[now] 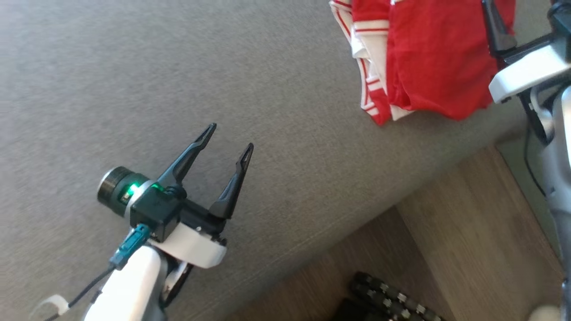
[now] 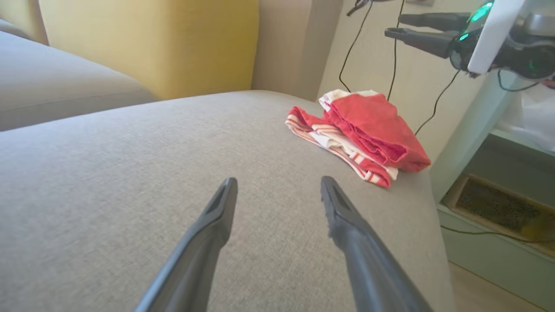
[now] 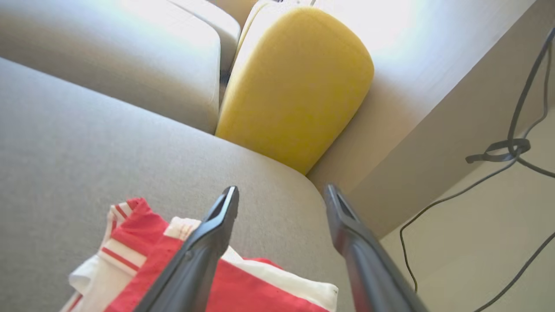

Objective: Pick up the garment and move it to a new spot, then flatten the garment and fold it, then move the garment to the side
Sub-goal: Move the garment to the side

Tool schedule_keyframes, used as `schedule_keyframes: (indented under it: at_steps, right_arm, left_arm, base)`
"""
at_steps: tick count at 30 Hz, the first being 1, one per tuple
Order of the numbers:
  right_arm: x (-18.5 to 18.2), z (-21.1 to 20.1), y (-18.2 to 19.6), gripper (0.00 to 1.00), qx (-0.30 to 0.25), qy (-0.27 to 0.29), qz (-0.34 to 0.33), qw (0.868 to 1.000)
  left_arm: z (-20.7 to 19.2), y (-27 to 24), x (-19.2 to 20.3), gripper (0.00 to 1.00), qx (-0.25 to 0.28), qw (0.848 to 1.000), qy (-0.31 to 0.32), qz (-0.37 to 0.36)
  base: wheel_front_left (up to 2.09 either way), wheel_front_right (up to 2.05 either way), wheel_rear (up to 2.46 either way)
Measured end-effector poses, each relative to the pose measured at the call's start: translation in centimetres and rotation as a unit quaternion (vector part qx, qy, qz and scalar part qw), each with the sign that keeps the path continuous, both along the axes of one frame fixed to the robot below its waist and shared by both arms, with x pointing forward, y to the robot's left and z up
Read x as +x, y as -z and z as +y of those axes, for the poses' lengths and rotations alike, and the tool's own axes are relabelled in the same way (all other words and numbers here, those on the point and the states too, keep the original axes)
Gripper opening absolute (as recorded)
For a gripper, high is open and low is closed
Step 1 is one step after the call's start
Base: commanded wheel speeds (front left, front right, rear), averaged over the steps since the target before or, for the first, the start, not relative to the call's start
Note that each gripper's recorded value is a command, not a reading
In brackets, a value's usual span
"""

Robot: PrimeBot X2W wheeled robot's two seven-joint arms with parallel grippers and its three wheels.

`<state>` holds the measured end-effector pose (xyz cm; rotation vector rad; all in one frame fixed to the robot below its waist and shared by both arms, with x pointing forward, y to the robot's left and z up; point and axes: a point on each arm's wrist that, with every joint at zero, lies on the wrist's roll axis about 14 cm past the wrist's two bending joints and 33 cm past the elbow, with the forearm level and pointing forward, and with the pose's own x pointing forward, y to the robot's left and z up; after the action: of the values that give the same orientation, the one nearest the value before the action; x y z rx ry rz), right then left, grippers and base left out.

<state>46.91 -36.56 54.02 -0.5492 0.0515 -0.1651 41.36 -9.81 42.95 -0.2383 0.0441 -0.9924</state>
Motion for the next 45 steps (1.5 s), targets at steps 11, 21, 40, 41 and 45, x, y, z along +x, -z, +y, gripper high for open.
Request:
schedule_keyframes:
  at_steps: [11,21,40,41,45]
  right_arm:
    - [-0.3,8.9,-1.2,1.00,0.119,-0.080,-0.081,0.986]
    - [-2.5,15.4,0.8,1.00,0.195,-0.119,-0.083,0.970]
    - [-7.1,21.4,0.7,1.00,0.259,-0.177,-0.082,0.946]
    - [-7.2,21.4,0.6,1.00,0.259,-0.177,-0.083,0.946]
    - [-7.3,21.1,0.6,1.00,0.259,-0.174,-0.085,0.946]
  left_arm:
    - [6.1,-5.9,1.8,1.00,-0.029,0.988,-0.152,-0.018]
    - [14.9,-8.5,0.5,1.00,-0.008,0.958,-0.283,-0.044]
    - [22.0,-7.3,-6.0,1.00,0.021,0.916,-0.400,-0.014]
    - [22.0,-7.6,-5.9,1.00,0.022,0.916,-0.400,-0.019]
    - [22.0,-8.6,-5.7,1.00,0.023,0.914,-0.403,-0.037]
  base:
    - [0.00,0.00,0.00]
    - [0.00,0.00,0.00]
    - [0.00,0.00,0.00]
    - [0.00,0.00,0.00]
    - [0.00,0.00,0.00]
